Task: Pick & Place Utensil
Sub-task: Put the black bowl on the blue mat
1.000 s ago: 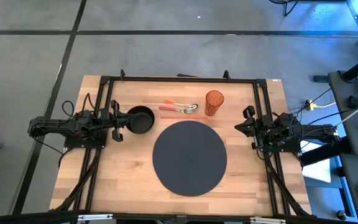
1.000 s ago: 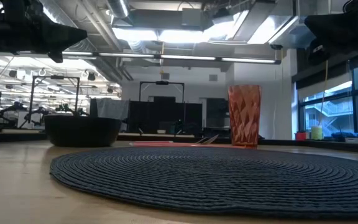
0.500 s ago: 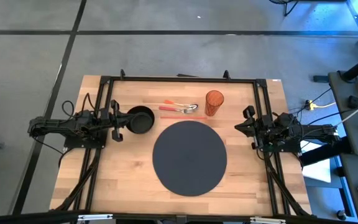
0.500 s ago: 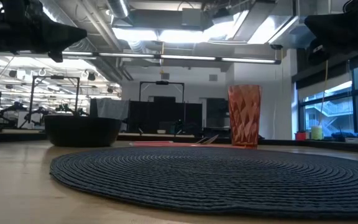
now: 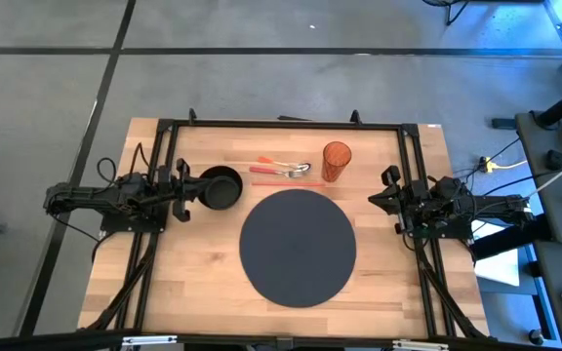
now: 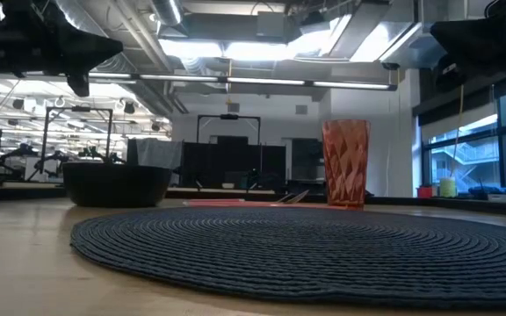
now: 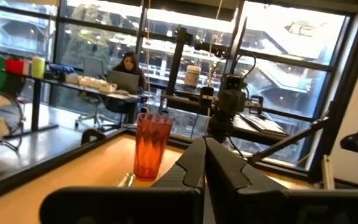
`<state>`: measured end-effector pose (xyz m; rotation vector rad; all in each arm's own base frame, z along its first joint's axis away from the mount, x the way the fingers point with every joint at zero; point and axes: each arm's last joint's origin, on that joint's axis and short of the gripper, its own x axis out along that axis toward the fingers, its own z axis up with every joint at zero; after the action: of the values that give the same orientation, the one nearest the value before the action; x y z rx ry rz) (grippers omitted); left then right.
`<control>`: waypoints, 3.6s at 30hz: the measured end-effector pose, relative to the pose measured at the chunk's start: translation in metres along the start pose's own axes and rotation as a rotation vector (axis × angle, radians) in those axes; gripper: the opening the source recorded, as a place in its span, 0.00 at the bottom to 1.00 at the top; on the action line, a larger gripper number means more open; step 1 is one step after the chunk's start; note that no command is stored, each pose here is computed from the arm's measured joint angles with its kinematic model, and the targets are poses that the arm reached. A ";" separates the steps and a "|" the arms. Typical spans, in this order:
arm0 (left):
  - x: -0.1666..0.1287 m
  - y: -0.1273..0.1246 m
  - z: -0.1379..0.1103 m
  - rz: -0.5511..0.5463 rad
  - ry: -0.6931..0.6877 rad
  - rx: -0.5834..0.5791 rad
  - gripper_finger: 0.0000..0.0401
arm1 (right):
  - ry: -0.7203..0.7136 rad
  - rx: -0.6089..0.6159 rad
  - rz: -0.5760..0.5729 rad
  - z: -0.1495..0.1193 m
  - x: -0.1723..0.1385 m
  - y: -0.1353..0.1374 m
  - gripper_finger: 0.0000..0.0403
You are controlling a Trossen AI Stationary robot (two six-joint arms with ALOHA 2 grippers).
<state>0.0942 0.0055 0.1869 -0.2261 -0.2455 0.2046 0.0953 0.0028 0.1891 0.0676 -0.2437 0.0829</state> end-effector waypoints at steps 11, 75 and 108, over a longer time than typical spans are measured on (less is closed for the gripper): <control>0.016 -0.014 0.043 0.075 0.232 0.031 0.01 | -0.001 -0.004 -0.077 0.000 0.000 -0.002 0.04; 0.140 -0.024 -0.043 0.452 1.592 0.250 0.63 | 0.058 0.058 -0.092 -0.006 0.000 -0.003 0.04; 0.171 -0.092 0.005 0.241 1.452 0.294 0.01 | 0.057 0.076 -0.094 -0.006 0.000 -0.003 0.04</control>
<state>0.2714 -0.0426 0.2517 -0.0675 1.2511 0.2656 0.0968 0.0004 0.1828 0.1524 -0.1797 0.0008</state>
